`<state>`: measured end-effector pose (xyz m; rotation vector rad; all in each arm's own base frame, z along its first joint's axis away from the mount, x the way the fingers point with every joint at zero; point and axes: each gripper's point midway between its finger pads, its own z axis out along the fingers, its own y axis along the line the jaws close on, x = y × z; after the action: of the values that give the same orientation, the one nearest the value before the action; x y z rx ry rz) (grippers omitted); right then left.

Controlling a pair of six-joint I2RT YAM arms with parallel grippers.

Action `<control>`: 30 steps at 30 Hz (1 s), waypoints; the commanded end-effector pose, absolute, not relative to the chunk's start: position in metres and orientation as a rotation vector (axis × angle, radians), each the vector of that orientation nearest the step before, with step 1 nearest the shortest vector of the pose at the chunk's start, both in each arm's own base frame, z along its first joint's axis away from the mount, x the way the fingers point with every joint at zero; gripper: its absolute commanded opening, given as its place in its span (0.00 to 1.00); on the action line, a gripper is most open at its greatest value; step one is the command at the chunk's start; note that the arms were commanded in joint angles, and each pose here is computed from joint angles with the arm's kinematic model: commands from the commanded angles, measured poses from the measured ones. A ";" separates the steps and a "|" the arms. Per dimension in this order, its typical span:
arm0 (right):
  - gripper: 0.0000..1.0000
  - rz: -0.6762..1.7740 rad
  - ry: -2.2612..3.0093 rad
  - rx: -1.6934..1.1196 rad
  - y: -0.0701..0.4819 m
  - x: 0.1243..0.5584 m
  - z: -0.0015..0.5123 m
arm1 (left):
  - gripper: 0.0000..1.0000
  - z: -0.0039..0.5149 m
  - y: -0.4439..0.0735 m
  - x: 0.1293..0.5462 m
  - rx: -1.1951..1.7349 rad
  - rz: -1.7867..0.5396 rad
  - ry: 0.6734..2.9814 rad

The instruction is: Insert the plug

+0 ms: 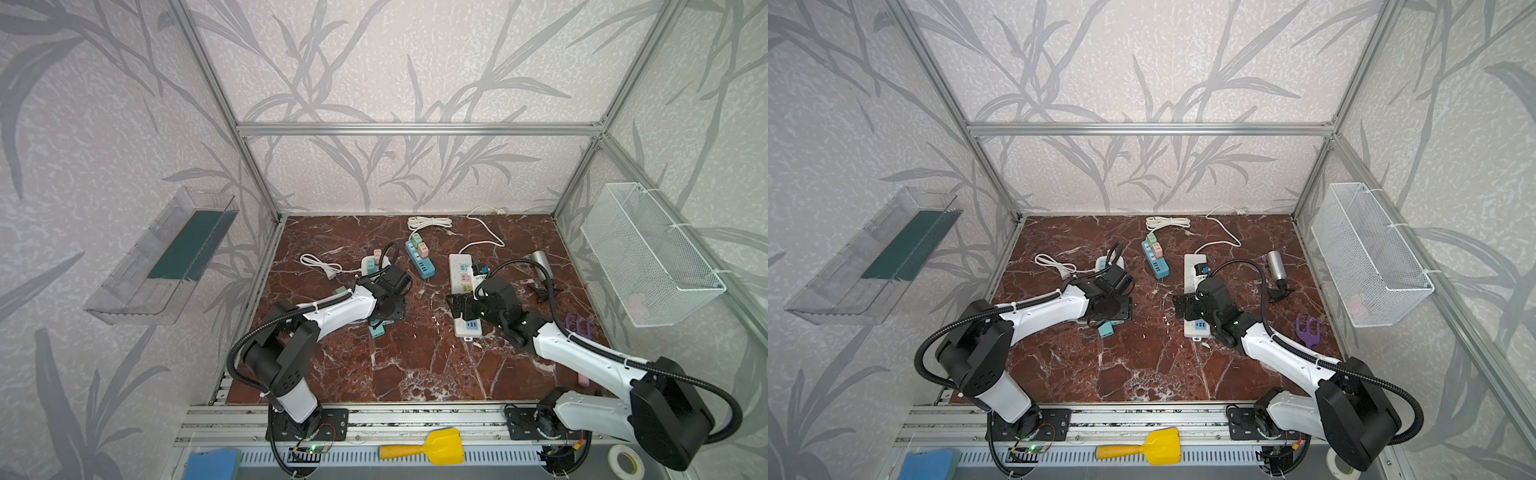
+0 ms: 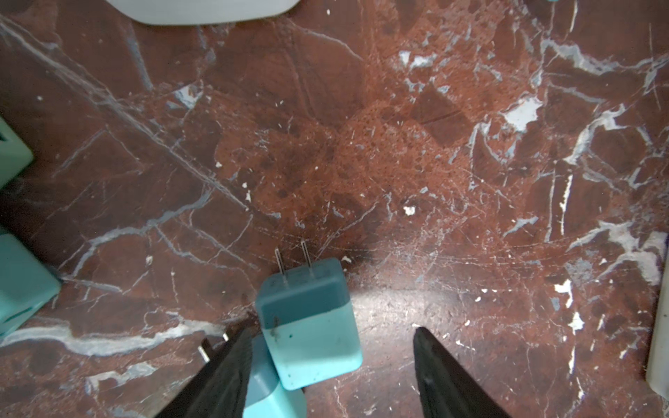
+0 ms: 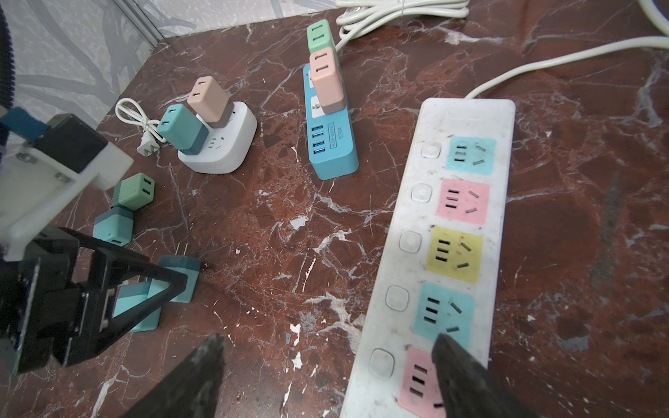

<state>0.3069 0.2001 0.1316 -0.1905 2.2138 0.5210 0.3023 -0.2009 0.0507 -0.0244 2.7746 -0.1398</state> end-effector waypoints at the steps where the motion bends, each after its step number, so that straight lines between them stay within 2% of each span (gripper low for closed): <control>1: 0.90 0.533 2.184 -0.181 0.199 0.308 0.141 | 0.71 0.050 -0.207 0.300 -0.017 -0.157 2.796; 10: 0.90 0.513 2.189 -0.165 0.196 0.309 0.141 | 0.73 0.047 -0.220 0.289 0.033 -0.155 2.833; 21: 0.90 0.488 2.186 -0.158 0.192 0.309 0.141 | 0.74 0.052 -0.278 0.276 0.046 -0.374 2.808; 30: 0.90 0.462 2.172 -0.144 0.186 0.309 0.145 | 0.74 0.080 -0.306 0.289 0.140 -0.582 2.676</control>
<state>0.3093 0.1927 0.1403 -0.1621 2.1855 0.4858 0.2798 -0.2960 0.0603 0.1053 2.7514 -0.4988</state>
